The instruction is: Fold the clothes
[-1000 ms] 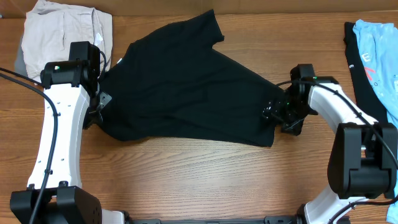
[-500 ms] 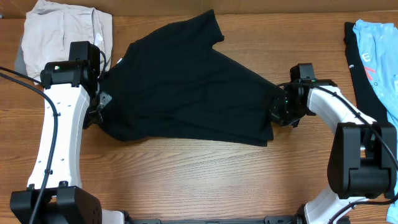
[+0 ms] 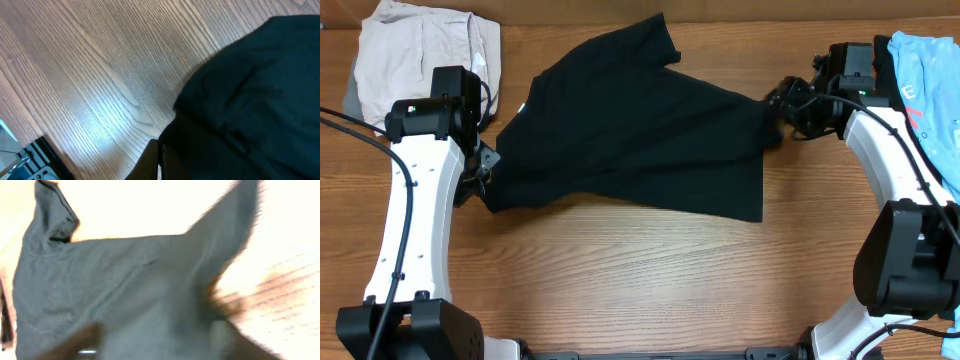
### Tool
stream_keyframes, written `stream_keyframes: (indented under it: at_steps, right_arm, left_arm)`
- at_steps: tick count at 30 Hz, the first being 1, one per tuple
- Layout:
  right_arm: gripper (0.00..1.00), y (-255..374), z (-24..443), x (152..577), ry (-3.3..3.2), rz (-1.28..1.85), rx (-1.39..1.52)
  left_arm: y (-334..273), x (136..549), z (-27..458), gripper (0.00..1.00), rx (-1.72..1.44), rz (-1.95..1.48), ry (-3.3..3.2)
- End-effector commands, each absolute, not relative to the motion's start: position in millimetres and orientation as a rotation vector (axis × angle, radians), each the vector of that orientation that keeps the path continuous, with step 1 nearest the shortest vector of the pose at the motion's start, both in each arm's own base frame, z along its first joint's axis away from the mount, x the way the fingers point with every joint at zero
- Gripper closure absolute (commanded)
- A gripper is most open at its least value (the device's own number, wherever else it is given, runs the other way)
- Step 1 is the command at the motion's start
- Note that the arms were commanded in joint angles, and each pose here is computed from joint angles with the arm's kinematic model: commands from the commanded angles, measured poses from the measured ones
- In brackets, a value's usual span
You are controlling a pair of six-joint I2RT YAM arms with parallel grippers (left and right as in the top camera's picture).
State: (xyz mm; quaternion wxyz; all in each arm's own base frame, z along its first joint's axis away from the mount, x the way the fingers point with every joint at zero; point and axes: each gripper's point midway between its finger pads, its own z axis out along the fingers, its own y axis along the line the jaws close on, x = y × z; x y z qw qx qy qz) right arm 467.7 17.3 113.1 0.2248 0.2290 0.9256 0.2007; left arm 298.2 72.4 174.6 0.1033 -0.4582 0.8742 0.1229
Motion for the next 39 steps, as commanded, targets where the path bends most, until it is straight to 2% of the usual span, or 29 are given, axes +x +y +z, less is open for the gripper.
stream_keyframes:
  at_steps: [1, 9, 15, 20, 25, 39]
  right_arm:
    - [0.00, 9.6, 109.3, 458.9, 2.594, 0.485, 0.668]
    - [0.00, 9.4, 85.7, 374.2, 2.939, 0.436, 0.814]
    - [0.07, 28.0, 74.6, 322.1, 3.166, 0.405, 0.755]
    - [0.16, 48.2, 49.4, 309.7, 3.211, 0.376, 0.655]
    - [0.17, 52.3, 22.0, 301.9, 3.191, 0.268, 0.720]
    - [0.36, 59.4, -8.0, 286.8, 3.189, 0.334, 0.714]
  left_arm:
    - [71.6, 296.8, 180.0, 0.96, -1.331, 0.361, 2.579]
    - [71.5, 296.7, 180.0, 0.96, -1.319, 0.363, 2.587]
    - [71.6, 299.0, 180.2, 0.96, -1.317, 0.356, 2.579]
    - [69.5, 299.5, 179.6, 0.96, -1.319, 0.338, 2.585]
    - [68.0, 299.3, 179.1, 0.96, -1.305, 0.329, 2.600]
    - [68.0, 299.5, 179.1, 0.96, -1.302, 0.329, 2.601]
